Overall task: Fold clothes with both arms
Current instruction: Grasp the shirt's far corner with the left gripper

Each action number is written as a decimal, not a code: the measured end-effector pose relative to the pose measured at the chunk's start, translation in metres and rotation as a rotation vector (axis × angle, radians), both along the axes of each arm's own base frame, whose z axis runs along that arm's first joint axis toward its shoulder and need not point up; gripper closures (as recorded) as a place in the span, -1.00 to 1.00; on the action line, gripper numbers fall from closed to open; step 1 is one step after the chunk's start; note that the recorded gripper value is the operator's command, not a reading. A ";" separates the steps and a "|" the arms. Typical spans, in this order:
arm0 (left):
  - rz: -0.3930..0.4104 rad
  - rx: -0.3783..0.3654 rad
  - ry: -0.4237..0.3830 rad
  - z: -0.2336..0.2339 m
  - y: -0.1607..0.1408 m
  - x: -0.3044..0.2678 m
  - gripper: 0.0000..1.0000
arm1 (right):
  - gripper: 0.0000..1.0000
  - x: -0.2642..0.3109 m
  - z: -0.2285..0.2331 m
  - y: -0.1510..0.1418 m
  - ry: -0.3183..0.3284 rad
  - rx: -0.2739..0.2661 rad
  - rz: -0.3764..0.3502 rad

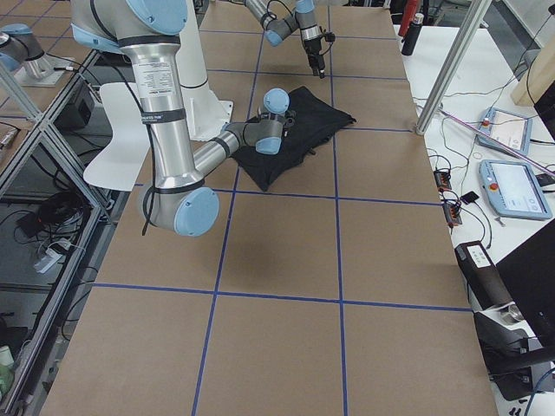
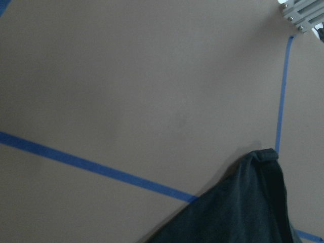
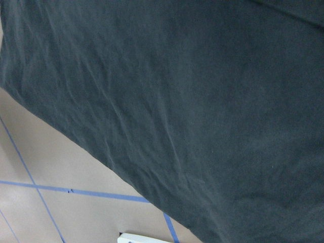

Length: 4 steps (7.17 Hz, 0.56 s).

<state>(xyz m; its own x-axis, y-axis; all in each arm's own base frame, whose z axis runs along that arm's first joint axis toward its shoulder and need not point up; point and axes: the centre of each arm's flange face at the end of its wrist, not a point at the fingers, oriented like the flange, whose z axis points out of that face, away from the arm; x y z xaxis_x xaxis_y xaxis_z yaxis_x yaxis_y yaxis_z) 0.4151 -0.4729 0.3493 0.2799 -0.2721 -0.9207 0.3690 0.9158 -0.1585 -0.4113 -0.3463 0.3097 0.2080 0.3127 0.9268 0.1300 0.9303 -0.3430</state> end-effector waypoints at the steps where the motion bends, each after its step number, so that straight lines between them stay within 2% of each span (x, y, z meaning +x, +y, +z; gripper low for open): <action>1: 0.028 -0.011 -0.013 0.009 0.016 0.010 -1.00 | -1.00 0.008 0.001 -0.011 0.002 0.003 0.036; 4: 0.073 -0.031 -0.036 0.024 0.037 0.032 -1.00 | -1.00 0.017 0.001 -0.024 0.004 0.009 0.082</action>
